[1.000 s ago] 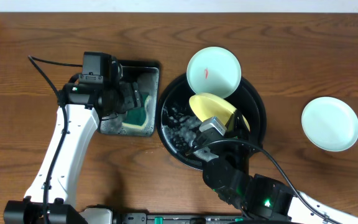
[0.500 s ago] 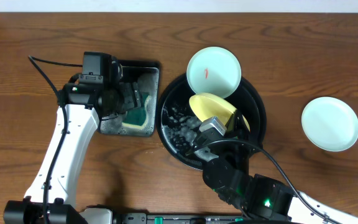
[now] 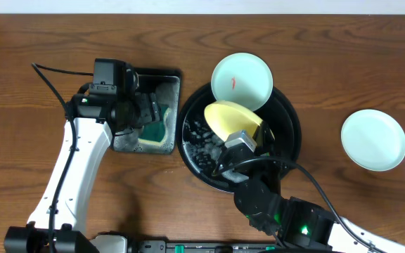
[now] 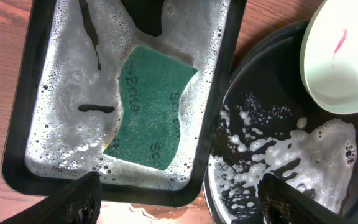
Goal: Clean dirty plates on tray and stack at the side
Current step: 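Carry the yellow plate right and stack it on the pale green plate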
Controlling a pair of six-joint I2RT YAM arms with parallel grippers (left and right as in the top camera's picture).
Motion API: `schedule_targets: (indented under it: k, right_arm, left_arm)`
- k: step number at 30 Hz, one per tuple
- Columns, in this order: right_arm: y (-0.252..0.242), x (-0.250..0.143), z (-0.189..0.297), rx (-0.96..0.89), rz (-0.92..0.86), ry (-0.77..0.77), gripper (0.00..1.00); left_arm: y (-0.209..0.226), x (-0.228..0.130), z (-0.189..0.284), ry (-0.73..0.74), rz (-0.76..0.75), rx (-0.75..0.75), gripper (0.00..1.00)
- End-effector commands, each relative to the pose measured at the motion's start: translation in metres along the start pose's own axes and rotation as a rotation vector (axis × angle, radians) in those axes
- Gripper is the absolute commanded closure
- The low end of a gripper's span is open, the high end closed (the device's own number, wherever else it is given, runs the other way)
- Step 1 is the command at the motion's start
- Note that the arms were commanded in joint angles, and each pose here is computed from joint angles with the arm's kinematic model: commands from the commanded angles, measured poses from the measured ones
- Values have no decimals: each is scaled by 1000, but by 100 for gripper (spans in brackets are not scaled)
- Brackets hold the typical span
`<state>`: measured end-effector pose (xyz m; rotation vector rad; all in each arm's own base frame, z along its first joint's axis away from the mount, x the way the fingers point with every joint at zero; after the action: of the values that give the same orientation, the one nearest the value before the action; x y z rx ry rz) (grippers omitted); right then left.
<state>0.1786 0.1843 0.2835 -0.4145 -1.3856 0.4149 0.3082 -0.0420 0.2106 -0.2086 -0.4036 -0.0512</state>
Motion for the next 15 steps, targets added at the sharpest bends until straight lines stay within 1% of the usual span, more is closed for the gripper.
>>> schedule_targets:
  k: [1,3,5,9,15]
  right_arm:
    - [-8,8,-1,5,-26,-9,99]
    - [-9,8,-1,-3,-8,-7,99]
    - [-10,7,-2,-7,-42,-2,99]
    - [-10,8,-1,-3,-37,-5,99]
    - [0,7,-1,90,-80,-12,99]
  left_arm:
    - [0,-1,1,2,-7,-4,19]
    - [0,-1,1,2,-7,-4,19]
    - [0,-1,1,2,-7,-4,19]
    - [0,-1,1,2,-7,-4,18]
    - [0,-1,1,2,-7,-4,19]
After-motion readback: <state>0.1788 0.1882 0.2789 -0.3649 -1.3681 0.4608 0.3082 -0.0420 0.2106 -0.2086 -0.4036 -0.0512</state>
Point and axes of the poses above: each gripper's point midway between its finger pads, its own z axis back along the fingers, its own y axis along the line the jaws close on, x = y × z, the point moved 7 cm from there along z, back along the fingers, and after that the axes turned 15 degrees about -z, right-handed, at the moved point
